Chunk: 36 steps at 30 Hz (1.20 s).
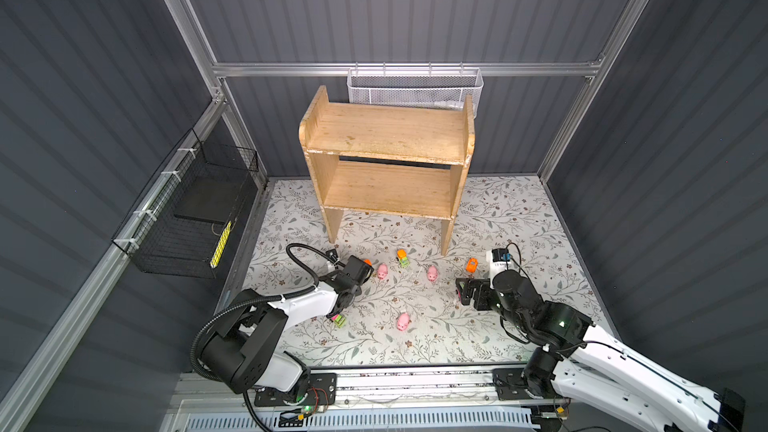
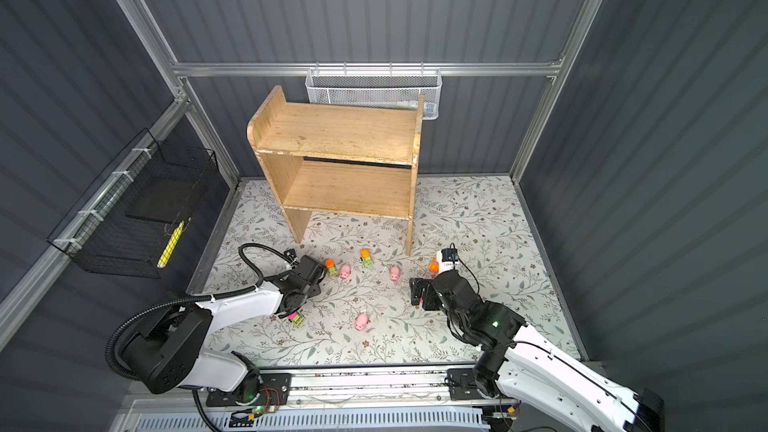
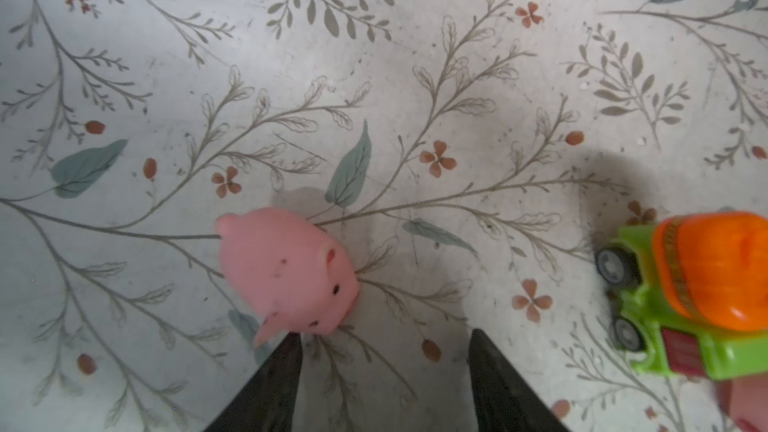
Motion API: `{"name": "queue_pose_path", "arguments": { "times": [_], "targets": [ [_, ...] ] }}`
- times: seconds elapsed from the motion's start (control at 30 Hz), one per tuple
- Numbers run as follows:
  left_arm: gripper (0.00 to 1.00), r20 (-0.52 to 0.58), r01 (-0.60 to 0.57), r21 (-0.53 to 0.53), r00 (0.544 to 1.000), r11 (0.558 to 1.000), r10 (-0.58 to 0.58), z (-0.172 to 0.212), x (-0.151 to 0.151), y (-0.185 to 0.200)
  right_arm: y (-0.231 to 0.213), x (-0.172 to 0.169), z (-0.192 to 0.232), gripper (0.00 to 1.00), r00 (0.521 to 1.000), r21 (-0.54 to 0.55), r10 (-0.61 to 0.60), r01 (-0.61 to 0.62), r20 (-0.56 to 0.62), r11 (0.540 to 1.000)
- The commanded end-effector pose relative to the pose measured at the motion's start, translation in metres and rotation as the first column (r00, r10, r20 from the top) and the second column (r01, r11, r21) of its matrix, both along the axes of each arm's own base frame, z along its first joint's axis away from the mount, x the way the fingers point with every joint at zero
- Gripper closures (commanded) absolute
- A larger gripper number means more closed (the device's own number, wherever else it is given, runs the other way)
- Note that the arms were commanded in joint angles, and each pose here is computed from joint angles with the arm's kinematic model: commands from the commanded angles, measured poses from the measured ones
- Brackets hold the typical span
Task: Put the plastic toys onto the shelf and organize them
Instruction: 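Lower the left gripper around the pink pig and close on it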
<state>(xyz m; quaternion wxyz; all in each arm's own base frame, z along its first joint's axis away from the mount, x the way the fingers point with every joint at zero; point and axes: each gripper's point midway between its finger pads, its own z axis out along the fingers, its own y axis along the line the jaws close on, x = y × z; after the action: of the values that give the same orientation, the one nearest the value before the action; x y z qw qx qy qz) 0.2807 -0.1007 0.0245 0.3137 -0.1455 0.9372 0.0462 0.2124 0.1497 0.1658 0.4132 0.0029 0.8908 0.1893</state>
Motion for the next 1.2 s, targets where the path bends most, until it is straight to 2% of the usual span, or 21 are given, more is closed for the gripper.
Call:
{"name": "queue_pose_path", "arguments": {
  "times": [0.0,0.53,0.83,0.9,1.0,1.17],
  "targets": [
    [0.35,0.041,-0.047,0.038,0.998,0.998,0.045,0.012,0.002,0.012,0.001,-0.001,0.001,0.01,1.000,0.003,0.004,-0.004,0.000,1.000],
    [0.34,0.023,-0.160,0.049,0.987,0.986,0.159,0.009,0.018,0.026,0.004,-0.001,0.003,0.01,1.000,-0.010,0.030,-0.030,0.010,1.000],
    [0.35,0.001,-0.183,0.073,0.983,0.980,0.184,0.001,0.014,0.031,0.006,0.000,0.004,0.01,0.999,-0.017,0.043,-0.042,0.021,0.999],
    [0.37,0.005,-0.186,0.081,0.982,0.979,0.186,0.001,0.014,0.032,0.007,0.001,0.003,0.01,0.999,-0.021,0.049,-0.048,0.016,0.999],
    [0.46,0.009,-0.191,0.085,0.982,0.978,0.191,0.000,0.014,0.035,0.010,0.001,0.002,0.01,0.998,-0.023,0.063,-0.063,0.010,0.998],
    [0.47,0.026,-0.196,0.077,0.981,0.978,0.195,-0.004,0.014,0.037,0.012,0.001,-0.001,0.01,0.998,-0.026,0.069,-0.069,0.002,0.997]
  ]
}}
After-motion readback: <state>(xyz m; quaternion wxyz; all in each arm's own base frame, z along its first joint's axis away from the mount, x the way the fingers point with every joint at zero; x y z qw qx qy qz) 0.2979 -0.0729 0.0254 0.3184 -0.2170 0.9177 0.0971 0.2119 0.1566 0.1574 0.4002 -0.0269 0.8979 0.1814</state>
